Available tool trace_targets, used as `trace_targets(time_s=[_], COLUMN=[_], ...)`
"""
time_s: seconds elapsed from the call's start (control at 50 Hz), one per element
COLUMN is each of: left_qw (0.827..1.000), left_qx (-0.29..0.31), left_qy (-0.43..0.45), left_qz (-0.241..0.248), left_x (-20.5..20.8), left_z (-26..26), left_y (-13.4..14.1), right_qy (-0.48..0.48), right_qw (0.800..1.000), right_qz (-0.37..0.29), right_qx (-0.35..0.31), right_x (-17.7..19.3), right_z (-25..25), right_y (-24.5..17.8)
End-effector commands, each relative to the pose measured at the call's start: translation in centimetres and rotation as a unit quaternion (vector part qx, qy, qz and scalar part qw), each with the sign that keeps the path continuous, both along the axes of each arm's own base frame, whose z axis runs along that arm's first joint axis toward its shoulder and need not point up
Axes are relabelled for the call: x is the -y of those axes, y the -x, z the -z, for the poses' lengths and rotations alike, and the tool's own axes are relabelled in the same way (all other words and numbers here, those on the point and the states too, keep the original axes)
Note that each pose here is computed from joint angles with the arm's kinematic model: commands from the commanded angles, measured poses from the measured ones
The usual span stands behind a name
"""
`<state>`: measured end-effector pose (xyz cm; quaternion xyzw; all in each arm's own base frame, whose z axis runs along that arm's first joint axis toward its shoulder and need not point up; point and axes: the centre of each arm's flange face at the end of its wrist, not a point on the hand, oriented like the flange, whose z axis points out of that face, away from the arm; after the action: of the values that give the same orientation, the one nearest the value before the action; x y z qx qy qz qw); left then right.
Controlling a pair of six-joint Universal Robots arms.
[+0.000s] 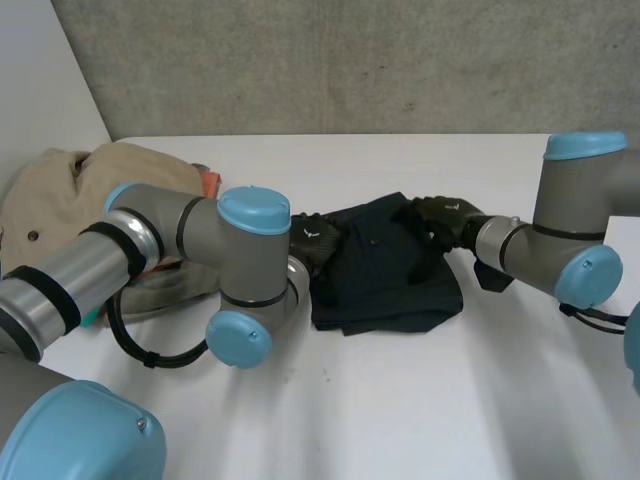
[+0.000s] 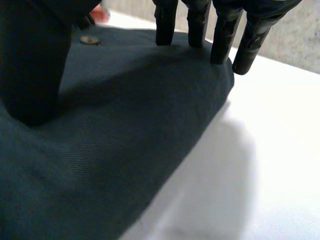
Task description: Fold the laundry.
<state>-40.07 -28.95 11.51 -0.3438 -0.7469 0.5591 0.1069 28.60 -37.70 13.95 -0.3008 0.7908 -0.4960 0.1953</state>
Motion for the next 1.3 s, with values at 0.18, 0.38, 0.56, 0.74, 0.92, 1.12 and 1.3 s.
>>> trace_targets(time_s=[0.18, 0.38, 0.56, 0.74, 0.92, 1.12, 1.3], left_qw=[0.993, 0.979, 0.965, 0.948, 0.946, 0.944, 0.944], left_qx=[-0.08, -0.142, -0.202, -0.226, -0.227, -0.23, -0.23], left_qy=[0.083, 0.139, 0.045, -0.017, -0.006, 0.009, 0.007], left_qz=[0.0, 0.037, 0.162, 0.224, 0.229, 0.236, 0.236], left_x=[-0.2, -2.7, -6.0, -7.7, -8.8, -9.7, -9.6], left_z=[-9.4, -16.0, -17.5, -17.4, -18.3, -19.2, -19.1], left_y=[-0.1, -2.1, -4.9, -6.2, -6.6, -6.7, -6.7], right_qy=[0.102, 0.136, 0.007, -0.057, -0.052, -0.026, -0.013], right_qw=[0.994, 0.983, 0.987, 0.991, 0.993, 0.995, 0.995], right_qz=[0.011, 0.114, 0.144, 0.09, 0.063, 0.049, 0.054], right_qx=[-0.031, 0.047, 0.073, 0.084, 0.083, 0.085, 0.084], right_x=[-1.4, -2.7, -4.9, -6.5, -6.5, -5.2, -3.5], right_z=[-6.3, -8.6, -3.6, 0.0, 1.8, 2.4, 3.2], right_y=[1.0, 5.9, 8.1, 7.1, 5.1, 3.2, 2.4])
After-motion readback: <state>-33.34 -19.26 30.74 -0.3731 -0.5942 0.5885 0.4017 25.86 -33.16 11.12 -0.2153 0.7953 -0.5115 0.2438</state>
